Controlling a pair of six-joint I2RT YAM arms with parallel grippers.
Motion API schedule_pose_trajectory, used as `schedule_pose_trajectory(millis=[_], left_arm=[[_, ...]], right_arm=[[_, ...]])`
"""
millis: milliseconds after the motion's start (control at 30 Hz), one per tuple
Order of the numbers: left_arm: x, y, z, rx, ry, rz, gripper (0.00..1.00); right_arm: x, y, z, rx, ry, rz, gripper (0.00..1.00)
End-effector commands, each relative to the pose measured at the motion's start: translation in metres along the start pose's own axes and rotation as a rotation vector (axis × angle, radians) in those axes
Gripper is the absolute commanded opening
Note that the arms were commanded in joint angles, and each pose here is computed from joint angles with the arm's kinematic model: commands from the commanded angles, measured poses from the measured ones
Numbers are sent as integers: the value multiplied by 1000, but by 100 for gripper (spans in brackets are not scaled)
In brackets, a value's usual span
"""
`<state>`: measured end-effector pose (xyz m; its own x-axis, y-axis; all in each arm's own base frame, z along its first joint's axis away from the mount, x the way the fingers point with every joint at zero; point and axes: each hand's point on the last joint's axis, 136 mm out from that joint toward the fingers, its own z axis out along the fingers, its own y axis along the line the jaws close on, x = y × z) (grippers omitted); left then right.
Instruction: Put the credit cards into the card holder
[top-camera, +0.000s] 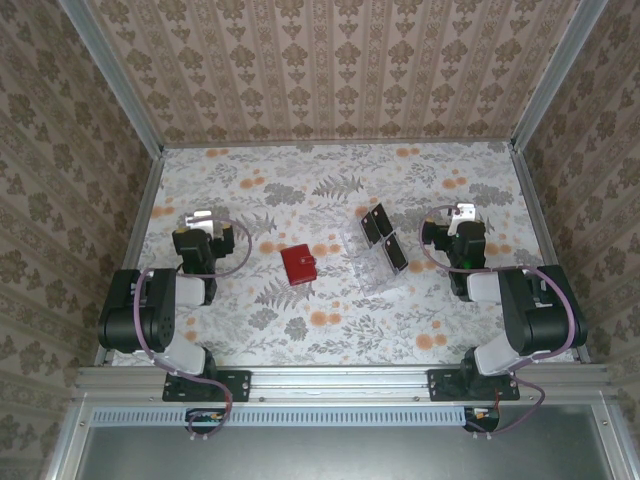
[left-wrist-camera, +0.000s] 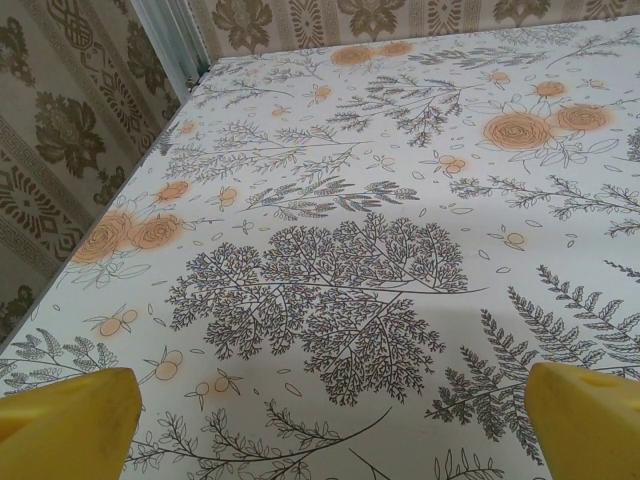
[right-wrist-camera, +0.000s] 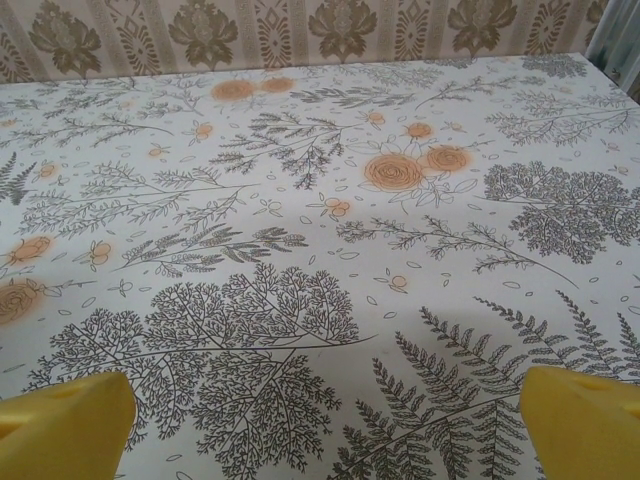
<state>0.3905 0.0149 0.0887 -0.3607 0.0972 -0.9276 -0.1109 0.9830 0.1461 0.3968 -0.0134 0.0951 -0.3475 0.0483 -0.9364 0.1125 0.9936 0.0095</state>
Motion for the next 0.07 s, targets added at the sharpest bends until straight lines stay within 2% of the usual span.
schedule_pose_trajectory(millis=[0,33], left_arm=[[-9,-2,3,13,-20,-13,100],[-10,-1,3,13,-22,-12,100]], right_arm=[[-4,3,1,-16,-11,-6,100],[-3,3,1,-15,-10,-7,100]])
